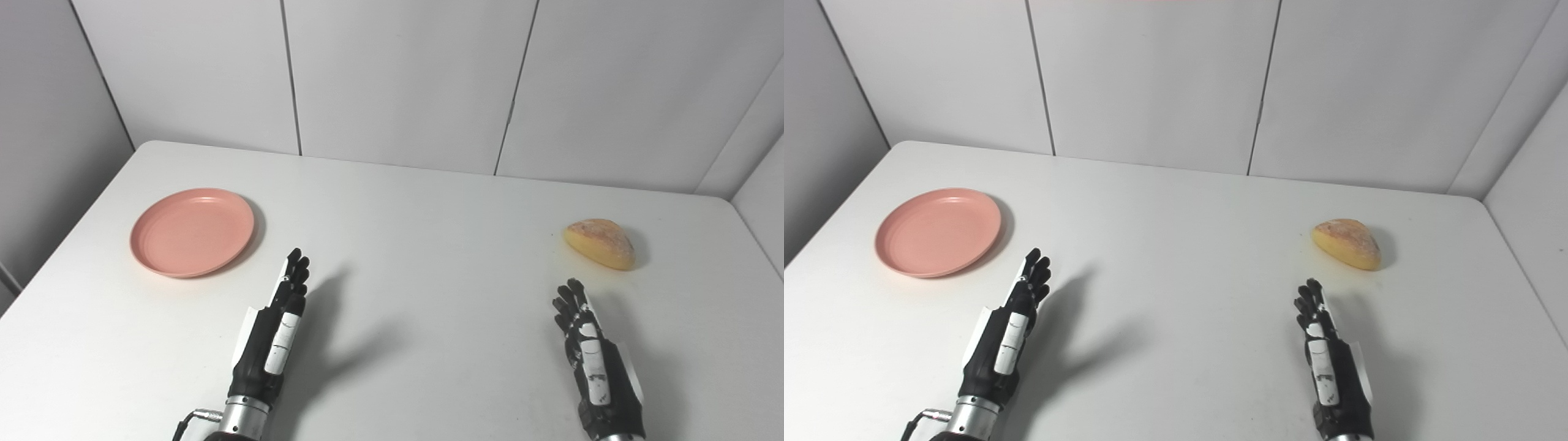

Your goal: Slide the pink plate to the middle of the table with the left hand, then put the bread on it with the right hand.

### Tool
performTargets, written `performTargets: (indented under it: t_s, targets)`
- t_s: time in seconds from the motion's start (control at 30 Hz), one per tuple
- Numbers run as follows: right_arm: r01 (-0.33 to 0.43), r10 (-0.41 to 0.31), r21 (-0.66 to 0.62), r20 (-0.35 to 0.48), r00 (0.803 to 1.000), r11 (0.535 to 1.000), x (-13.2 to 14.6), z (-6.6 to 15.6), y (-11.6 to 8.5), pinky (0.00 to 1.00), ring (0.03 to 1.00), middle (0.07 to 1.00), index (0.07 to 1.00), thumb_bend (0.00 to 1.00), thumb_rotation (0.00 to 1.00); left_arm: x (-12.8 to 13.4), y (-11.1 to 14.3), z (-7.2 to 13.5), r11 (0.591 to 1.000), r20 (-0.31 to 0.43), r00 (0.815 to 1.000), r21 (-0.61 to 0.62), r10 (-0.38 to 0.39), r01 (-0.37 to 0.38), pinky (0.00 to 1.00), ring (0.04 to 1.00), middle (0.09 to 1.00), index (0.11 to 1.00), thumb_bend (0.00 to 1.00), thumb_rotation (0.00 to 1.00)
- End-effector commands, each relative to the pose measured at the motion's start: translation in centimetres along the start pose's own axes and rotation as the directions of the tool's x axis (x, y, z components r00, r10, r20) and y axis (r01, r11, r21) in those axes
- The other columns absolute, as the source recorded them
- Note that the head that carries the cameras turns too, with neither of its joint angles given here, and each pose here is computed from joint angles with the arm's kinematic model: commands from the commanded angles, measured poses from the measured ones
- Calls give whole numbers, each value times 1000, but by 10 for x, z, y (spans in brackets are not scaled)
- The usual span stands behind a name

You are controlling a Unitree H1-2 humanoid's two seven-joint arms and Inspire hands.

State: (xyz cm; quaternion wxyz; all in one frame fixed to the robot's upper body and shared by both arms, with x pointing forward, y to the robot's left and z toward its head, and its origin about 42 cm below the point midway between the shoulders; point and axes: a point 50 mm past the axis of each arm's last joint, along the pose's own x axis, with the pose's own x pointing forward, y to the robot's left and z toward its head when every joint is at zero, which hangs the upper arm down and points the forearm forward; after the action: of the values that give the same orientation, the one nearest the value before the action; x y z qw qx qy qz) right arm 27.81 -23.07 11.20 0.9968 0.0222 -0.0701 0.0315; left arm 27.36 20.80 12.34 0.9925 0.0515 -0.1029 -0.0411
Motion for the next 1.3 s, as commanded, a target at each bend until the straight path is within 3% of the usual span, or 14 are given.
performTargets:
  t_s: [0.0,0.67,1.27]
  targets:
    - [10,-9,-11,16,1000,1000,-5,-7,-15,1000,978,973,980,858,1000,-3,-16,-11,1000,-32,999,-16,-11,11,1000,1000,1000,1000,829,1000]
    - [8,-8,-18,-10,1000,1000,1,-37,-40,1000,994,997,1000,876,1000,4,-43,-34,1000,-44,999,-13,-7,6,1000,1000,1000,1000,845,999]
    - [-8,8,-5,-27,1000,1000,1,-35,-40,1000,1000,1000,1000,855,1000,5,-44,-32,1000,-41,999,-10,4,-5,1000,1000,1000,1000,841,988]
